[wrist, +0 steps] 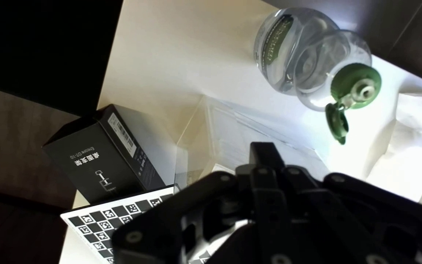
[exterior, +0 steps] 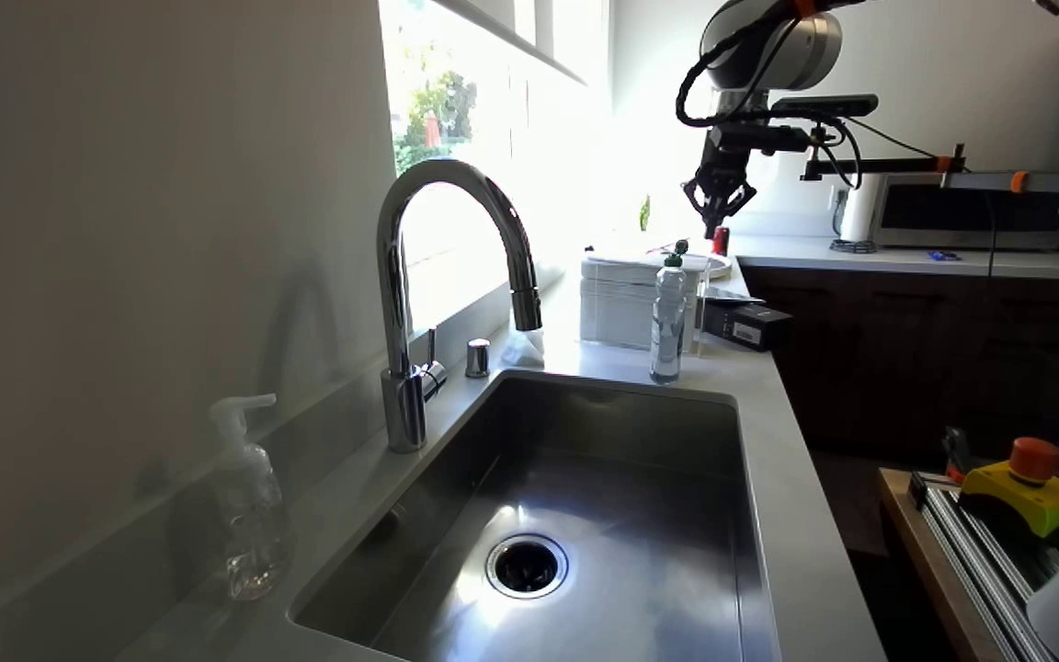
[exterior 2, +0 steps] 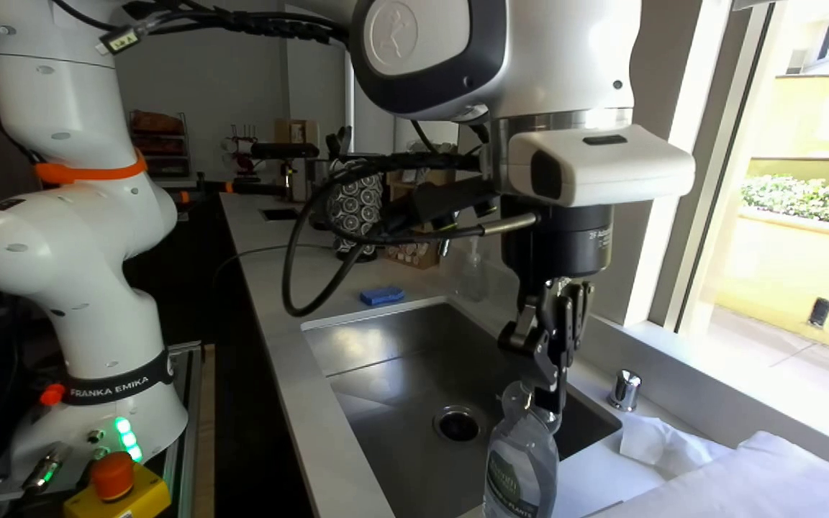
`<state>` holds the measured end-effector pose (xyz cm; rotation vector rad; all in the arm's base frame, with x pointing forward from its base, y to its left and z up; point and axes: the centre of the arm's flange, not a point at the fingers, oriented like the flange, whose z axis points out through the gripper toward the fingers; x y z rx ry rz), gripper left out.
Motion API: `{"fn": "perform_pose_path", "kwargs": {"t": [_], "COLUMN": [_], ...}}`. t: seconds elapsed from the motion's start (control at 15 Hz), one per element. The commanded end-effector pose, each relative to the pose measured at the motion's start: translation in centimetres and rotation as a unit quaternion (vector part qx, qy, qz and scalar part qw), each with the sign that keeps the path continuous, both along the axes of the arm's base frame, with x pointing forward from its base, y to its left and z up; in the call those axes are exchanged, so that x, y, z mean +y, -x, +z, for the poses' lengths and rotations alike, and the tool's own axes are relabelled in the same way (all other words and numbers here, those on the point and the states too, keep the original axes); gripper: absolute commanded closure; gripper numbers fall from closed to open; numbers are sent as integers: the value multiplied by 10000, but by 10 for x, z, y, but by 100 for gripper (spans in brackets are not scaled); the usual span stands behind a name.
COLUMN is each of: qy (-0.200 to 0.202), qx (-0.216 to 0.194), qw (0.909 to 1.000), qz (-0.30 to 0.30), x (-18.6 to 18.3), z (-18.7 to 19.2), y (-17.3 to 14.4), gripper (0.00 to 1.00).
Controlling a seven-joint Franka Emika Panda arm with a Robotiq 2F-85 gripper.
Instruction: Close the lid on the bottle
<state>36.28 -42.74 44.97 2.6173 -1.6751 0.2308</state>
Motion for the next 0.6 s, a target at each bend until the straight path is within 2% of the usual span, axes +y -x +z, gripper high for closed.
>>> {"fn": "perform_pose_path", "kwargs": {"t": [0.0, 0.53], "qy": [-139, -292], "qx": [-139, -404], "qw": [9997, 9983], "qz": [165, 311], "x": [-3, 0], "z": [-13, -14], "y": [-4, -12], "gripper": [100, 100]}}
